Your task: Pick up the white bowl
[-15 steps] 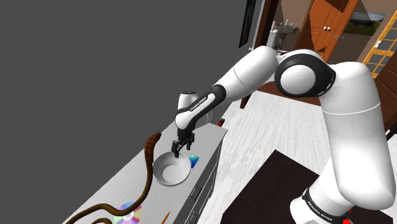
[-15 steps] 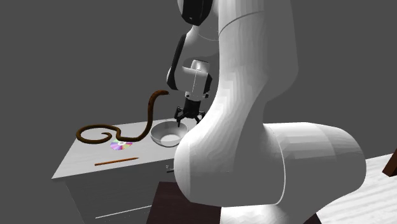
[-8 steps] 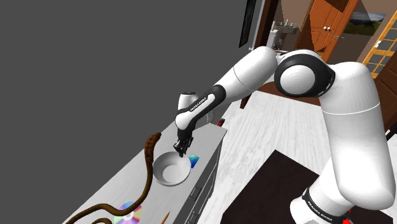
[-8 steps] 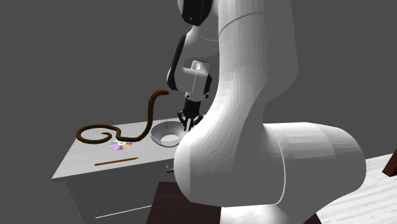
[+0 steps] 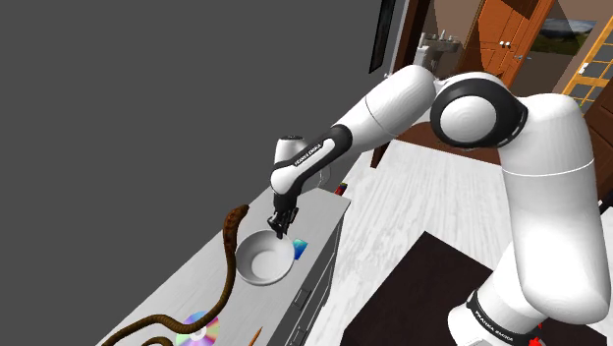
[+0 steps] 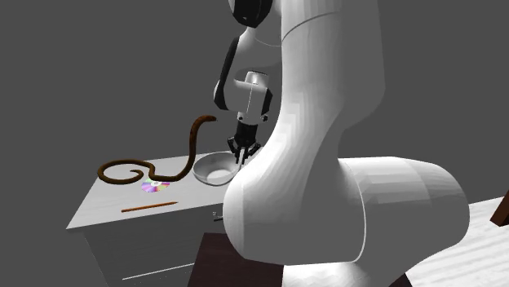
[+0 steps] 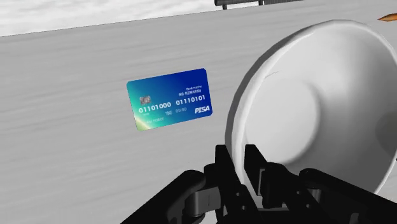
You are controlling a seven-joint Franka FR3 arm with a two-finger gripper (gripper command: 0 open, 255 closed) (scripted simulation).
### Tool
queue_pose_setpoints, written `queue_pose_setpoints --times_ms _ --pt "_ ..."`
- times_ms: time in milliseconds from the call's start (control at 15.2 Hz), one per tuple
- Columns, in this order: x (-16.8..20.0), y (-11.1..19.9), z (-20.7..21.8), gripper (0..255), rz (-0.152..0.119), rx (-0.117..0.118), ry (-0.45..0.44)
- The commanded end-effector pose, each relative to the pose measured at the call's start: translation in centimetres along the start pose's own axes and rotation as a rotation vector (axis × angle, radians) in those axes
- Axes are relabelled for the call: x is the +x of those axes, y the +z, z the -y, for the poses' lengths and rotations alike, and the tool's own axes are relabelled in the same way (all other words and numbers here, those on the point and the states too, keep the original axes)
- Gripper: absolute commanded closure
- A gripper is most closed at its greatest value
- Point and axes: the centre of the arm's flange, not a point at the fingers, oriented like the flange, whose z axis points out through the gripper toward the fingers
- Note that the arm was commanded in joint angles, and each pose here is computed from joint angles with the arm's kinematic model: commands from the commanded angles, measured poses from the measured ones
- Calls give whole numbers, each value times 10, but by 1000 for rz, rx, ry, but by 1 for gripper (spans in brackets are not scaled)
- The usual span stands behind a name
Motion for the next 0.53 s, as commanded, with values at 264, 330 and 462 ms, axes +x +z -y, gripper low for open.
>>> queue_pose_setpoints --times_ms 264,330,462 --pt "-3 -32 7 255 0 0 0" --pt "-3 -37 8 255 0 0 0" --pt "-4 -47 11 255 0 0 0"
